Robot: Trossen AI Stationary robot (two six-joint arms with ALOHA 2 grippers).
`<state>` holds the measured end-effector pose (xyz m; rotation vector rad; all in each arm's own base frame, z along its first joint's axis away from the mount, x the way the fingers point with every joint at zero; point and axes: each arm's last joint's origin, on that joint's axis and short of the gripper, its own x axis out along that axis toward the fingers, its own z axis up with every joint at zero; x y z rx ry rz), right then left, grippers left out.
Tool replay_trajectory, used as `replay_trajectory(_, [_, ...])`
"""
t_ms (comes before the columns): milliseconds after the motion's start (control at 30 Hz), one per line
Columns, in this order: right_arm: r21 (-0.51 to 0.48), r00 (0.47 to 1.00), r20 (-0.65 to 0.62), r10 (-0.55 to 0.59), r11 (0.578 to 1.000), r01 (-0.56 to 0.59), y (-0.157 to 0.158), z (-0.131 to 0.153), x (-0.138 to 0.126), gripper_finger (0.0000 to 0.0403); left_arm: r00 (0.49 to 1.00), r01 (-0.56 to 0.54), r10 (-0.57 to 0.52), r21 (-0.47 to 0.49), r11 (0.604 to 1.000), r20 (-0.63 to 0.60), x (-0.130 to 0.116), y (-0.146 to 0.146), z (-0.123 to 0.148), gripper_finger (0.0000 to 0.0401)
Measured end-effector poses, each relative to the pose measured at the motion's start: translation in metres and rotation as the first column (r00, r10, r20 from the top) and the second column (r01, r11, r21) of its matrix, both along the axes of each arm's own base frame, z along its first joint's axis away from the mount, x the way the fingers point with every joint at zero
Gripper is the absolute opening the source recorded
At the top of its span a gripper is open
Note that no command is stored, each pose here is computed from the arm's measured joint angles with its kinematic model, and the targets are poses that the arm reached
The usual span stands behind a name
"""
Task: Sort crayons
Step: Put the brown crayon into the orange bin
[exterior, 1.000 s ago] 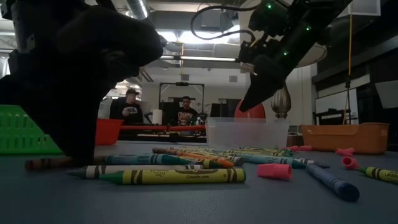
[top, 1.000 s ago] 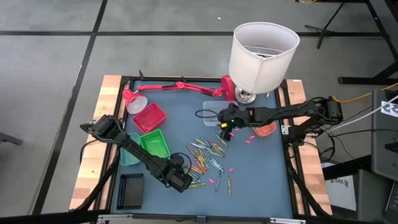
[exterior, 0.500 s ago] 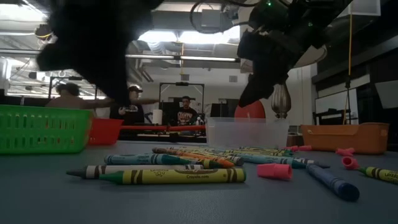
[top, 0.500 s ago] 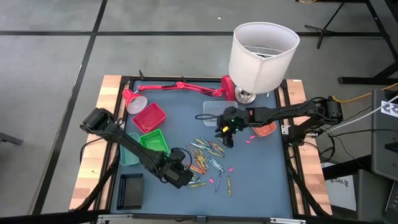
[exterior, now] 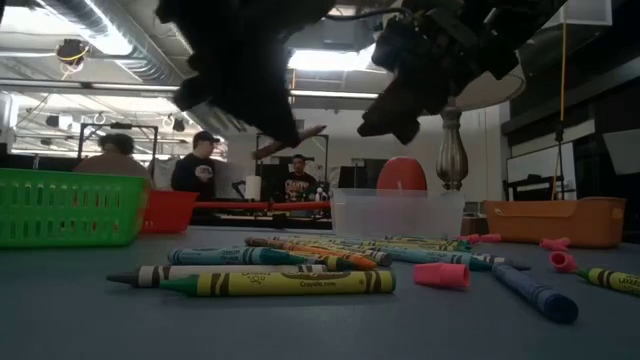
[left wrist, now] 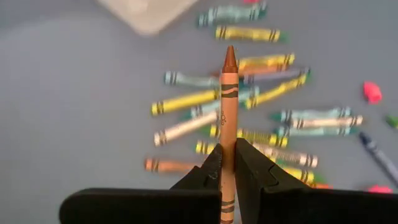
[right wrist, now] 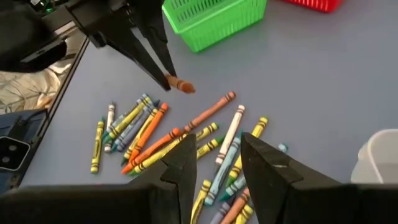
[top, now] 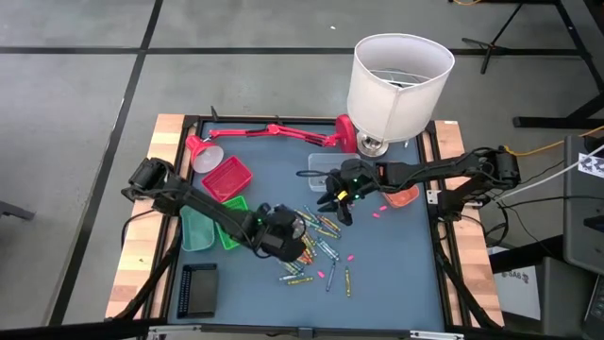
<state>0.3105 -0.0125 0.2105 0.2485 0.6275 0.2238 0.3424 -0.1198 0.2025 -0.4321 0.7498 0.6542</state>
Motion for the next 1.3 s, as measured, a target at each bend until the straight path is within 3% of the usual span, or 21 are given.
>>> replay_trajectory(367, [-0.002,1.0,0.02,0.0,1.0,0.0,0.0,0.002,0.001,0.0122,0.993,-0.019,-0.001,0.17,0.985,0.12,0.016,0.014,0.01,0.0007])
replay_trajectory(1300, [-0.028,0.991,0.126,0.034,0.999,-0.031,0.0,0.009,0.006,0.0122,0.986,0.028,-0.065,0.229,0.973,0.154,0.027,0.022,0.017,0.0007])
